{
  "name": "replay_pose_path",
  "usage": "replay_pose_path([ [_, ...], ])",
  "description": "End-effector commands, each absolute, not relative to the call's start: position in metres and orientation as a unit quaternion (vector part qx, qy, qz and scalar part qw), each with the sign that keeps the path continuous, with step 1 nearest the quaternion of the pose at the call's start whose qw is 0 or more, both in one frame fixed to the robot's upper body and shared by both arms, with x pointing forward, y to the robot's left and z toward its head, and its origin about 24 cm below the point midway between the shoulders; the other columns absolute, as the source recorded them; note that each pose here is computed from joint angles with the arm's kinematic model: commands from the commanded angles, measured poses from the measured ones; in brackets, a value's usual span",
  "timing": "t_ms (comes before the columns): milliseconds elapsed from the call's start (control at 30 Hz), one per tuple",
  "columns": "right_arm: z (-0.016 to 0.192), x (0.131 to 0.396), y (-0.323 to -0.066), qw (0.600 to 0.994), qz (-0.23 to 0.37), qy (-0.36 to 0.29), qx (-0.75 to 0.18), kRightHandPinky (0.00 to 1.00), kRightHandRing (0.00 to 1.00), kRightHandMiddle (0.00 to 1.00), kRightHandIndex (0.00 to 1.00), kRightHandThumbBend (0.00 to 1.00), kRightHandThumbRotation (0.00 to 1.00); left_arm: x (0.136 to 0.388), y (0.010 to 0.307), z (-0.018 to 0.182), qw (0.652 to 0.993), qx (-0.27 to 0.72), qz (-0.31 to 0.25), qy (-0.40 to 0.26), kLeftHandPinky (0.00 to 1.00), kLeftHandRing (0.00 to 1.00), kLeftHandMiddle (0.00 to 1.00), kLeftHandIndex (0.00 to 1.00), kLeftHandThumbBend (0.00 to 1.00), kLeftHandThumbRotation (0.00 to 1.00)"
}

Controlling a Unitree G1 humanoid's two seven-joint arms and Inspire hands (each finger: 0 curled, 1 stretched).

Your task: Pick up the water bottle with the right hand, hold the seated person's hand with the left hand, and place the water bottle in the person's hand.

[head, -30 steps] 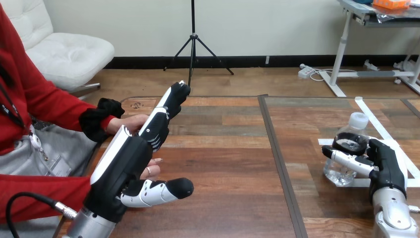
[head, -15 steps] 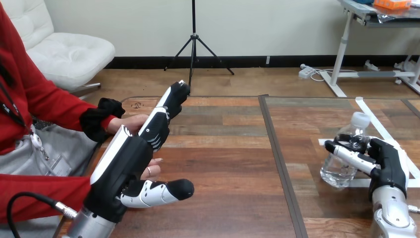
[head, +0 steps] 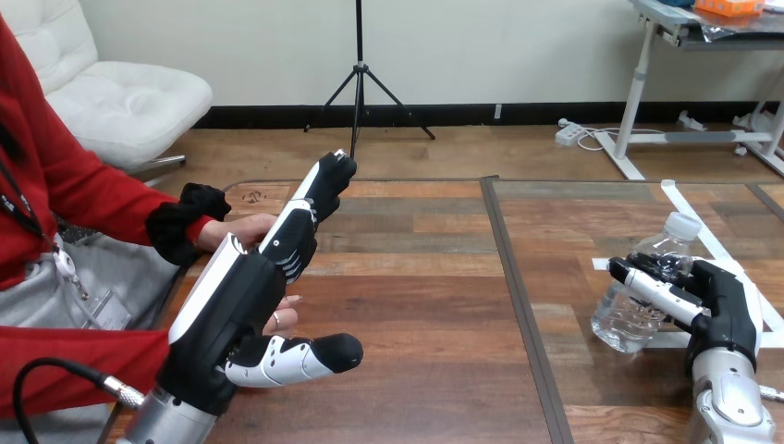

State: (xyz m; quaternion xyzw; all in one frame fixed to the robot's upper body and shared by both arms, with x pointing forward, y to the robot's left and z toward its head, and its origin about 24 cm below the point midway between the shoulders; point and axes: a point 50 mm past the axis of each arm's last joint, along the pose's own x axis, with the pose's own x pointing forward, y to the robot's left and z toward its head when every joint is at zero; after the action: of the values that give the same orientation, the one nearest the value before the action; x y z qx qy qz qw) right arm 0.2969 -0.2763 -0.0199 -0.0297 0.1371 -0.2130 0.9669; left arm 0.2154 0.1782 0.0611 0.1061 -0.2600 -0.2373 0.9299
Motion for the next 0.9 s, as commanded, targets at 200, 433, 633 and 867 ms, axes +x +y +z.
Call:
replay_pose_path([
  [200, 0.02, 0.326, -0.262, 0.984, -0.176, 0.028, -0.023, 0.32, 0.38, 0.45, 0.45, 0.83, 0.0, 0.224, 0.173, 0.079, 0.917, 0.105, -0.241, -0.299, 1.0, 1.0, 1.0, 1.0, 1.0, 0.66],
  [433, 0.025, 0.327, -0.255, 0.989, -0.15, 0.001, -0.012, 0.33, 0.39, 0.45, 0.45, 0.82, 0.0, 0.225, 0.173, 0.08, 0.918, 0.111, -0.241, -0.297, 1.0, 1.0, 1.0, 1.0, 1.0, 0.66],
  [633, 0.032, 0.328, -0.244, 0.992, -0.121, -0.031, -0.013, 0.34, 0.39, 0.46, 0.45, 0.81, 0.0, 0.225, 0.173, 0.08, 0.918, 0.114, -0.238, -0.295, 1.0, 1.0, 1.0, 1.0, 1.0, 0.67],
  [867, 0.04, 0.327, -0.231, 0.993, -0.099, -0.059, -0.016, 0.34, 0.38, 0.45, 0.45, 0.8, 0.0, 0.226, 0.174, 0.08, 0.919, 0.133, -0.228, -0.293, 1.0, 1.0, 1.0, 1.0, 1.0, 0.7],
])
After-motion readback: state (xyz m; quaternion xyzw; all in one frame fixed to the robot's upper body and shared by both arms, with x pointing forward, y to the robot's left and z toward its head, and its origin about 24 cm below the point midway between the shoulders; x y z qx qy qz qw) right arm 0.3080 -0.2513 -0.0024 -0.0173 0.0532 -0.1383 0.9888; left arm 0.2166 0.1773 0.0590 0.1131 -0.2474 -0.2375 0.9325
